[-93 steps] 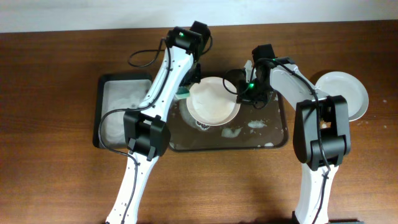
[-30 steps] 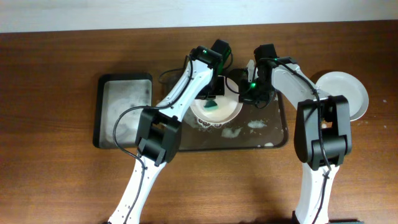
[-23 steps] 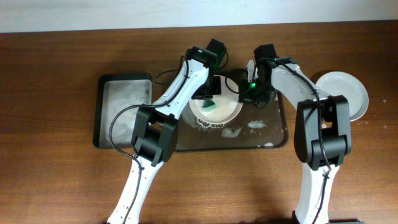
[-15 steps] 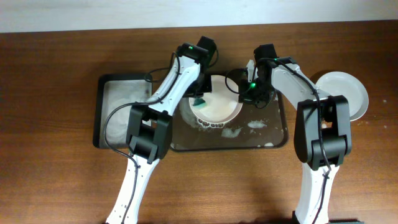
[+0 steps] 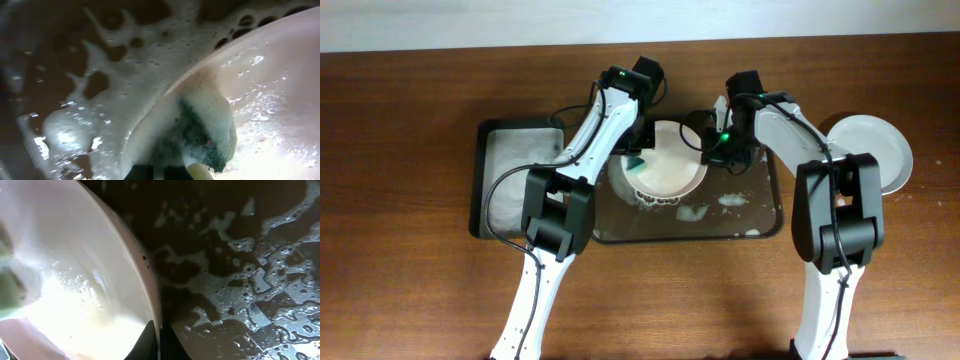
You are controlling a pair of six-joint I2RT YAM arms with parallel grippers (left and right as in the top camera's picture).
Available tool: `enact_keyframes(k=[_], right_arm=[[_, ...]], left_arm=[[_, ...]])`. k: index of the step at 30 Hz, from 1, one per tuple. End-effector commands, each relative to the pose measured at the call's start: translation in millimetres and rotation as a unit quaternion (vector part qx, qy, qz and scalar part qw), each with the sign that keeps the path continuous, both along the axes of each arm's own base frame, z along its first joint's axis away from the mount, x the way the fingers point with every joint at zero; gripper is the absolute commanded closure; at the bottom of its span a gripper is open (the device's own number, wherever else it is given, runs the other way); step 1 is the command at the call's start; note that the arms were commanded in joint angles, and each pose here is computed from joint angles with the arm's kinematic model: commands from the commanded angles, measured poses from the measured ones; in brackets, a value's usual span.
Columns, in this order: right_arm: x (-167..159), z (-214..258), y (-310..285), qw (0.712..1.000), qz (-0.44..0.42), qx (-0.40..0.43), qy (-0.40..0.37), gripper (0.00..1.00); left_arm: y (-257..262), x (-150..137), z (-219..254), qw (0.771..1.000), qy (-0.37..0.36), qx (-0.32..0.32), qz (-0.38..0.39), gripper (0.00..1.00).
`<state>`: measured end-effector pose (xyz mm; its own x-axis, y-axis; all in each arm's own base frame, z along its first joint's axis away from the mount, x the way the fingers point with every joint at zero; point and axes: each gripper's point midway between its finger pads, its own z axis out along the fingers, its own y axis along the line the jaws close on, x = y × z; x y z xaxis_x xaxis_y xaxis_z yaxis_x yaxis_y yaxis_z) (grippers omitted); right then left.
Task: Clean dirty plates on tray and stack at the side
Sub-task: 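Lift the sponge and scrub the plate again near its left side, then raise the plate with the right gripper and carry it rightward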
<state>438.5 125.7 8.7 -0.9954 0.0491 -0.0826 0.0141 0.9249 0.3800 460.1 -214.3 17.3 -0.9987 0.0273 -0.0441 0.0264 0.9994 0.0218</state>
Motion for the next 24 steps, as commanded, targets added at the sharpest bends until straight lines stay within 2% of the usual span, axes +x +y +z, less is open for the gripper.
enact_keyframes(k=[1, 8, 16, 20, 24], right_arm=[[-6.7, -9.8, -6.0, 1.0, 0.001, -0.013, 0.013, 0.96], [-6.5, -9.8, -6.0, 1.0, 0.001, -0.013, 0.012, 0.96], [-4.4, -1.9, -1.7, 1.0, 0.002, 0.003, 0.011, 0.96], [3.6, 32.1, -4.7, 1.0, 0.002, 0.005, -0.013, 0.96], [11.5, 88.8, -25.4, 0.997, -0.018, -0.02, -0.074, 0.96]], left_arm=[[38.3, 26.3, 38.6, 0.997, -0.056, 0.039, 0.019, 0.99], [50.0, 21.3, 74.6, 0.997, -0.067, 0.034, 0.029, 0.99], [49.5, 18.6, 80.2, 0.997, -0.063, 0.022, 0.031, 0.99], [43.9, 19.5, 80.2, 0.997, -0.065, 0.011, 0.029, 0.99], [41.5, 18.6, 79.9, 0.998, -0.062, 0.003, 0.028, 0.99]])
